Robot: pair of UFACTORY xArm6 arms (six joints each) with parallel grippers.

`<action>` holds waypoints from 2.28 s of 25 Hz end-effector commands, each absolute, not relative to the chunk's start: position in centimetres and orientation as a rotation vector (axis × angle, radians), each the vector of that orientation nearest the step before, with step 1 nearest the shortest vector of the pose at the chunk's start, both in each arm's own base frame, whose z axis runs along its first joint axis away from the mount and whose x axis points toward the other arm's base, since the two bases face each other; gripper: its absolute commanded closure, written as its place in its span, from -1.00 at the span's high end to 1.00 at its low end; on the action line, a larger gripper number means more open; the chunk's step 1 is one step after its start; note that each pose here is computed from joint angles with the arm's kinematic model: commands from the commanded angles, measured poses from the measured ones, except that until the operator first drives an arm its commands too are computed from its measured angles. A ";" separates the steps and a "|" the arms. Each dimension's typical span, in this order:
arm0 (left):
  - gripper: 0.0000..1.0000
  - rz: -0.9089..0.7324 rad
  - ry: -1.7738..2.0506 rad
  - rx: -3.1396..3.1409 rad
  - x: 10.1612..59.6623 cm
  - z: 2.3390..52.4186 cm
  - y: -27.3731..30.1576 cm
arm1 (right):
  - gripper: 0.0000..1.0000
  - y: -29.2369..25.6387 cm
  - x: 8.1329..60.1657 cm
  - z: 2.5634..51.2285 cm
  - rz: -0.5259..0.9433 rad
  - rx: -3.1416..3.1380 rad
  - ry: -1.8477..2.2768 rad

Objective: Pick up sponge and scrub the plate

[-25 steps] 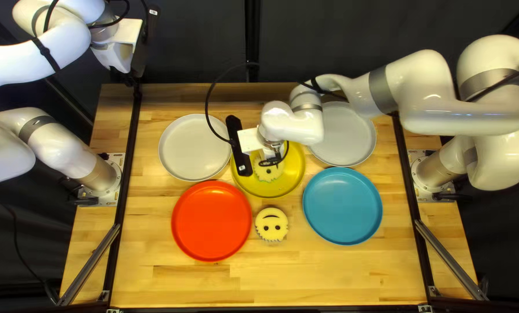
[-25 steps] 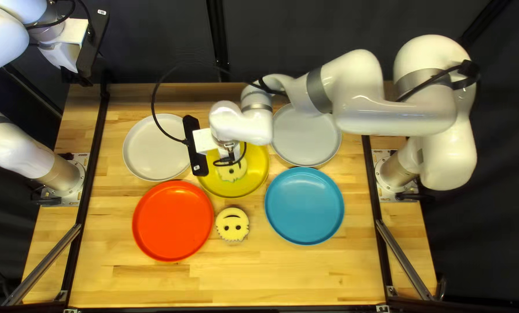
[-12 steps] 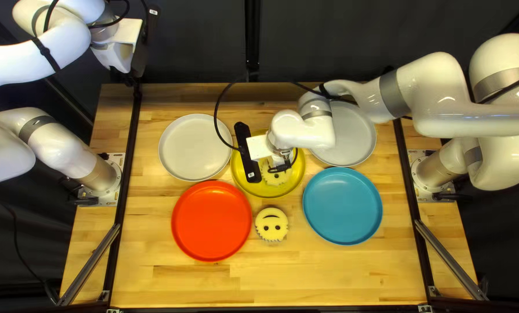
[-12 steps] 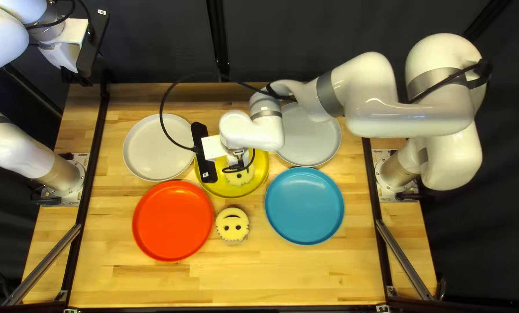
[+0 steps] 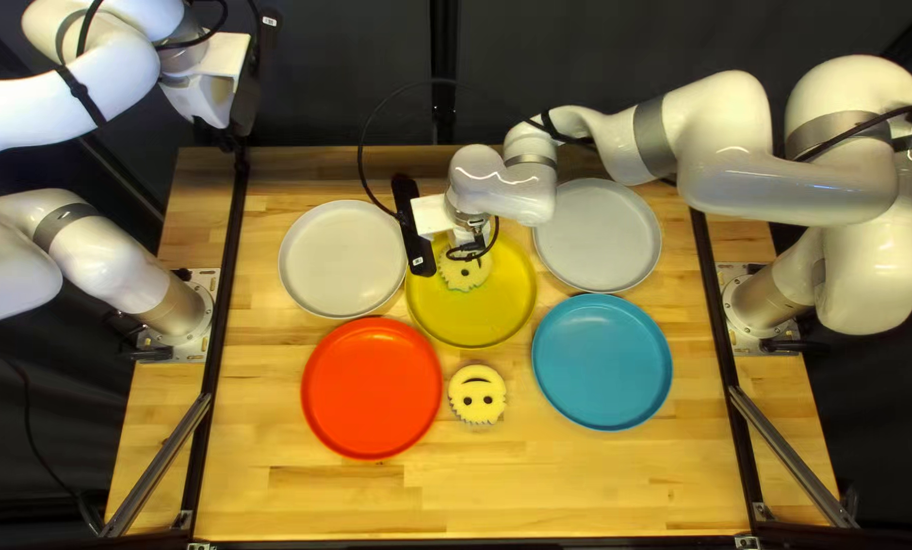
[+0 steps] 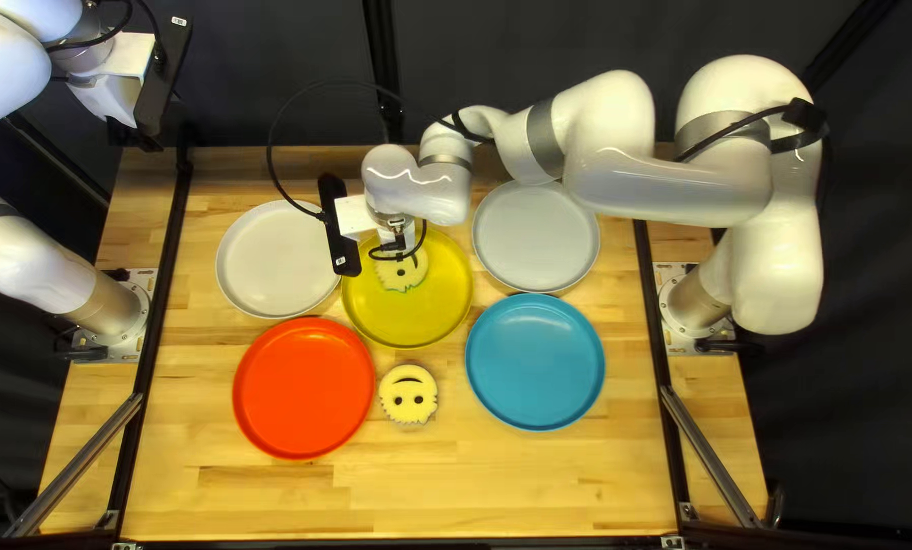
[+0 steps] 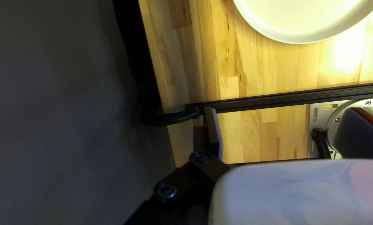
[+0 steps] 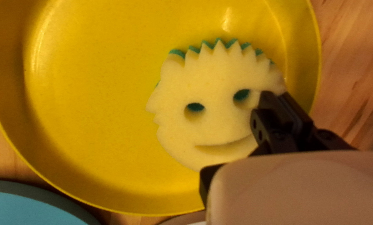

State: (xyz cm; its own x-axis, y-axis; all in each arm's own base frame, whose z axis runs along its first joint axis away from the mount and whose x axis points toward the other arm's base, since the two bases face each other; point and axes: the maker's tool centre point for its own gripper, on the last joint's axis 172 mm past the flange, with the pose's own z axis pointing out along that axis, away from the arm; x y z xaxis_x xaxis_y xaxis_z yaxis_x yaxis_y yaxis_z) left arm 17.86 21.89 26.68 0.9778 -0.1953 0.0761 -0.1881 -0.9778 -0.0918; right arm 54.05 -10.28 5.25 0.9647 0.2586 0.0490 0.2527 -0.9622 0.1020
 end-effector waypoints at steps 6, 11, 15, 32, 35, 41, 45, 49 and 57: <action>1.00 -0.130 0.295 -3.040 17.9 26.7 21.9 | -1.00 -6.4 51.0 5.8 0.115 2.996 0.450; 1.00 -0.130 0.295 -3.040 17.9 26.7 21.9 | -1.00 -5.2 49.0 5.5 0.093 2.989 0.466; 1.00 -0.130 0.295 -3.040 17.9 26.7 21.9 | -1.00 -6.1 49.3 5.2 0.079 2.990 0.464; 1.00 -0.130 0.295 -3.040 17.9 26.7 21.9 | -1.00 -12.0 53.4 4.6 0.109 3.023 0.468; 1.00 -0.130 0.295 -3.040 17.9 26.7 21.9 | -1.00 -11.8 51.9 4.3 0.107 3.028 0.468; 1.00 -0.130 0.295 -3.040 17.9 26.7 21.9 | -1.00 -10.2 48.7 4.6 0.099 3.032 0.460; 1.00 -0.130 0.295 -3.040 17.9 26.7 21.9 | -1.00 -8.9 47.8 4.7 0.089 3.024 0.465; 1.00 -0.130 0.295 -3.040 17.9 26.7 21.9 | -1.00 -9.4 49.7 5.1 0.099 3.016 0.470; 1.00 -0.130 0.295 -3.040 17.9 26.7 21.9 | -1.00 -12.2 54.2 4.2 0.116 3.021 0.498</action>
